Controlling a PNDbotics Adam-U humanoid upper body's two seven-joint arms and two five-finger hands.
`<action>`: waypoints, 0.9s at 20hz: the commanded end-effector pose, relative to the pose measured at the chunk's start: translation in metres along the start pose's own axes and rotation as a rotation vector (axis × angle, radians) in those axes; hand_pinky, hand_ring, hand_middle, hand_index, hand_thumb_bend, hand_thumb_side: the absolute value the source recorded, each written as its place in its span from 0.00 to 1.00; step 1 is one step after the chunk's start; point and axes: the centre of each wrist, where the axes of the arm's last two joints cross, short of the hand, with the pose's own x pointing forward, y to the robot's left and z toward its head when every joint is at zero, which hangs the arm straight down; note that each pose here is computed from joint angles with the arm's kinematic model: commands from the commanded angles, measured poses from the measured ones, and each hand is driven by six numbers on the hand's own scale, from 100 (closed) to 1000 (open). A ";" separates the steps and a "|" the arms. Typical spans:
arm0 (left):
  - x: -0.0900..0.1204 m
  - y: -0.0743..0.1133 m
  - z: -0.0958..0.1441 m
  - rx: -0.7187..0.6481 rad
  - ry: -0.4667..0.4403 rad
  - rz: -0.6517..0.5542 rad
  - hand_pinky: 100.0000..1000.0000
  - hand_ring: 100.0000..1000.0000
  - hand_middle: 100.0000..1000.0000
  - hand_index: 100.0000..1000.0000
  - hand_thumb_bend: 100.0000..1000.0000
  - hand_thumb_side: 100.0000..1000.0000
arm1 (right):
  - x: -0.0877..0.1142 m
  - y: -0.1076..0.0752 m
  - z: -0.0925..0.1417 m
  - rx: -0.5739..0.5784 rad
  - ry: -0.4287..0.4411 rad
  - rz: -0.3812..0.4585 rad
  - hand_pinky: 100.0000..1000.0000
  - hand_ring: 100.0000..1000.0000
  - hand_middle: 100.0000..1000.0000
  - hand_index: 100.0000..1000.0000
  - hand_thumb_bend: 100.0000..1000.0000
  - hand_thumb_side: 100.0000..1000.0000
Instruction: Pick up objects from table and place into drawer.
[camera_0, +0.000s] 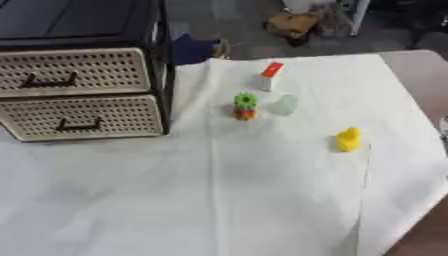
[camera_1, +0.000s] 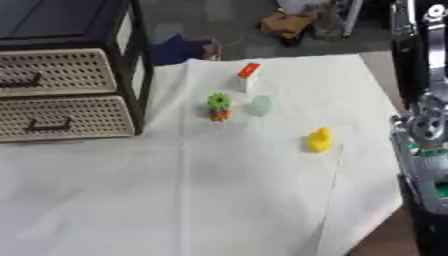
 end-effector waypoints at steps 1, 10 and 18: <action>0.006 0.013 -0.003 -0.070 0.005 -0.016 0.00 0.00 0.00 0.89 0.00 1.00 | 0.007 -0.005 -0.005 0.006 -0.038 0.022 0.64 0.53 0.54 0.85 0.23 1.00; 0.016 0.023 -0.020 -0.111 0.009 -0.078 0.00 0.00 0.00 0.95 0.00 1.00 | 0.006 -0.005 -0.003 0.016 -0.030 0.022 0.64 0.53 0.54 0.85 0.23 1.00; 0.021 0.025 -0.033 -0.174 0.021 -0.078 0.00 0.00 0.00 0.97 0.31 1.00 | 0.006 -0.004 -0.003 0.021 -0.029 0.020 0.64 0.53 0.53 0.85 0.23 1.00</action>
